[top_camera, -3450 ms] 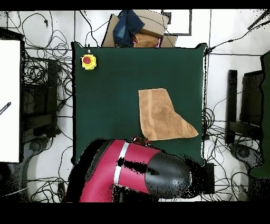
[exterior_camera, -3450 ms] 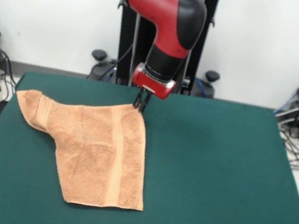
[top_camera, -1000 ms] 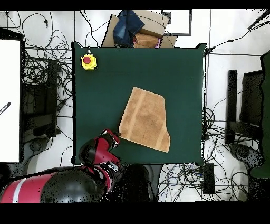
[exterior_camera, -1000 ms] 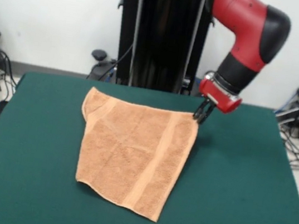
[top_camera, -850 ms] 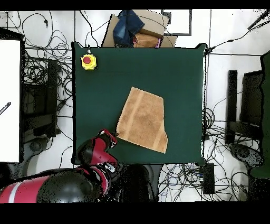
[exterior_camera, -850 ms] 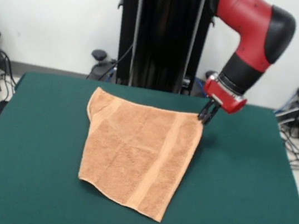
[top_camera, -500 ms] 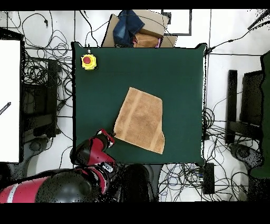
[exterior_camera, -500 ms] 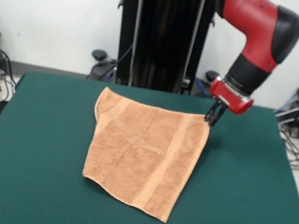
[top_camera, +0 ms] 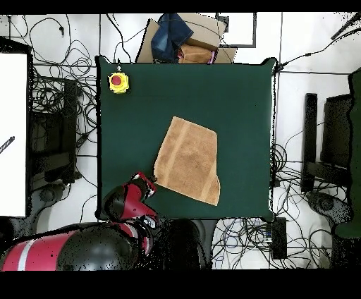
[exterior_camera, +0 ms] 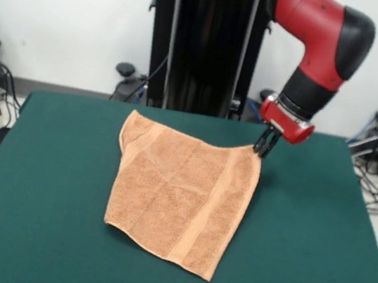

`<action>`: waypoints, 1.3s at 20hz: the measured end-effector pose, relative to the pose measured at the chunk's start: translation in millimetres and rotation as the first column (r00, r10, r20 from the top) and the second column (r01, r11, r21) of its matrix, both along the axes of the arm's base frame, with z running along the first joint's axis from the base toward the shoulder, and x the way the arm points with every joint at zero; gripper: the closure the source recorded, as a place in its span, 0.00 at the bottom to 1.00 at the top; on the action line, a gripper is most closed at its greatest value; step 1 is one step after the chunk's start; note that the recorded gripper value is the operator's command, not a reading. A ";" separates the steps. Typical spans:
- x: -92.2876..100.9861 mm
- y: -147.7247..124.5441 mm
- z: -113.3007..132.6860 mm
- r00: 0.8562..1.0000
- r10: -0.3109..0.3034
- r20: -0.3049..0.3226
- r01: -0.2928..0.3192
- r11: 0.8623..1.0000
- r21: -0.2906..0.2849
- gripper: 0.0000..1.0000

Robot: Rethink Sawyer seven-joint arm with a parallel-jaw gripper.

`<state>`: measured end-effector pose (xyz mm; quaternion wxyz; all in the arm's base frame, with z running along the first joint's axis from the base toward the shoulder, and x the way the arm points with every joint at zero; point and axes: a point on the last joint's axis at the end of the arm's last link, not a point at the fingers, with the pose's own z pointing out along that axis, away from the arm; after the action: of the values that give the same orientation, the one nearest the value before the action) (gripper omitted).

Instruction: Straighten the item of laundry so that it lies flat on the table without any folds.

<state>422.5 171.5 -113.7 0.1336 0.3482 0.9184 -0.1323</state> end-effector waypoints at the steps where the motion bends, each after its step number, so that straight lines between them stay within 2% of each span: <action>1: 0.1 1.3 0.2 1.000 -0.004 0.002 0.004 1.000 -0.003 1.00; 8: 4.9 18.3 6.6 0.998 -0.053 0.033 0.054 0.998 -0.025 1.00; 12: 5.2 28.1 8.8 0.993 -0.105 0.049 0.107 0.993 -0.041 1.00; 15: 5.7 36.7 11.1 0.984 -0.170 0.061 0.173 0.984 -0.047 1.00; 16: 5.9 42.7 12.0 0.975 -0.210 0.068 0.213 0.976 -0.047 1.00; 18: 5.5 47.5 12.0 0.969 -0.237 0.072 0.240 0.970 -0.044 1.00; 20: 5.3 58.5 12.2 0.955 -0.287 0.075 0.290 0.956 -0.032 1.00; 23: 4.9 70.5 12.7 0.944 -0.323 0.073 0.325 0.946 -0.015 1.00; 26: 4.8 80.4 13.3 0.938 -0.339 0.068 0.340 0.940 0.001 1.00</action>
<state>427.3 251.8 -100.4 0.1415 0.5050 0.8388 -0.1462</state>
